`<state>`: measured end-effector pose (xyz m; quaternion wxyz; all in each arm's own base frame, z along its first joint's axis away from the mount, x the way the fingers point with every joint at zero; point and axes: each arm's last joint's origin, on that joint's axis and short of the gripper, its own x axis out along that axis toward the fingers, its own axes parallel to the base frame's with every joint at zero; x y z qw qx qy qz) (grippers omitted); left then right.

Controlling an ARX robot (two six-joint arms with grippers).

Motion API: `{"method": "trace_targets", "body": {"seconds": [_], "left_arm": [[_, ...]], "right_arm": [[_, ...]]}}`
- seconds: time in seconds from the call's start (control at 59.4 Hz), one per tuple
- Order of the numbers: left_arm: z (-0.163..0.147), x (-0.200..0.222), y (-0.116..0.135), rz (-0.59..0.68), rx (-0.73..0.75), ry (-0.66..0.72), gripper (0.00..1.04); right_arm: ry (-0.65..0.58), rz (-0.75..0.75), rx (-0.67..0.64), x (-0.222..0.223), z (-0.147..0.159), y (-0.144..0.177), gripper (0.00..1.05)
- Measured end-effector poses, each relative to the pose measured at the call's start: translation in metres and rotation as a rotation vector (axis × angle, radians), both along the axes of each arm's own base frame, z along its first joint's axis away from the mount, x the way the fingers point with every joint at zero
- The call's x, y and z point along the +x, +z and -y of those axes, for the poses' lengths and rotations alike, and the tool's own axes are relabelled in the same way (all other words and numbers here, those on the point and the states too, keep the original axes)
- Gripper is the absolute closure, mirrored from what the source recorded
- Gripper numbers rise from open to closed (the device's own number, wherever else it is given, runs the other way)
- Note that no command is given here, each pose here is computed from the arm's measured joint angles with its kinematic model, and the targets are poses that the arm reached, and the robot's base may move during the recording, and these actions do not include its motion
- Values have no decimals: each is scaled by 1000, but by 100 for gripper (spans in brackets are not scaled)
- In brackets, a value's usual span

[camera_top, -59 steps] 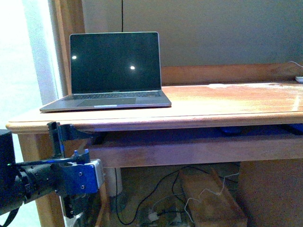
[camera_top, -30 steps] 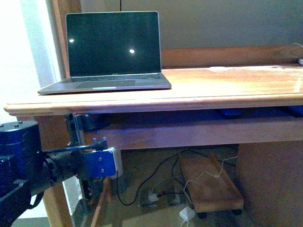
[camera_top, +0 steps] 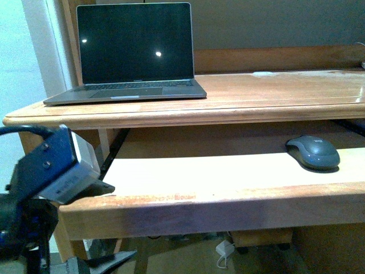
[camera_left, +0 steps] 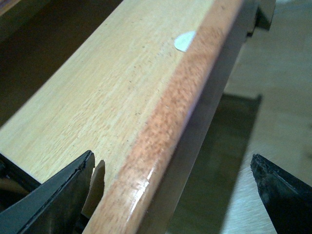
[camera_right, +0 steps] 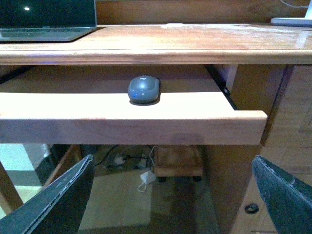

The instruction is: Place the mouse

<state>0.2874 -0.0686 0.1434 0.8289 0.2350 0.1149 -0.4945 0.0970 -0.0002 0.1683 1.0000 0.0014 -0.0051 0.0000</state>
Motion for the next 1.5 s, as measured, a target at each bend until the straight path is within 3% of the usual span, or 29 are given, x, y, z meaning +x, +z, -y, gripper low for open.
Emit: {"method": "trace_targets", "body": {"seconds": [0.168, 0.337, 0.37, 0.438, 0.538, 0.606, 0.724, 0.976, 1.212, 1.498], "left_arm": [[-1, -26, 30, -230, -293, 161, 8], [-9, -51, 81, -279, -570, 295, 8], [-13, -59, 90, -263, -614, 338, 8], [-16, -79, 100, -99, -633, 576, 18], [-32, -115, 93, 86, -553, 902, 33], [-42, -130, 88, 180, -540, 1028, 44], [-49, -141, 82, 229, -534, 1047, 61], [-57, -153, 59, 229, -512, 1041, 102], [-68, -161, 48, 237, -510, 1046, 102], [-68, -169, 38, 235, -508, 1047, 102]], "right_arm": [[0, 0, 0, 0, 0, 0, 7], [0, 0, 0, 0, 0, 0, 7], [0, 0, 0, 0, 0, 0, 7], [0, 0, 0, 0, 0, 0, 7], [0, 0, 0, 0, 0, 0, 7], [-3, -28, 19, 0, 0, -1, 7], [52, -154, 113, 12, -7, 10, 7], [77, -53, 82, 79, -20, 74, 7], [92, -222, -78, 155, -41, 78, 7], [58, -350, -206, 210, -55, 76, 7]]}}
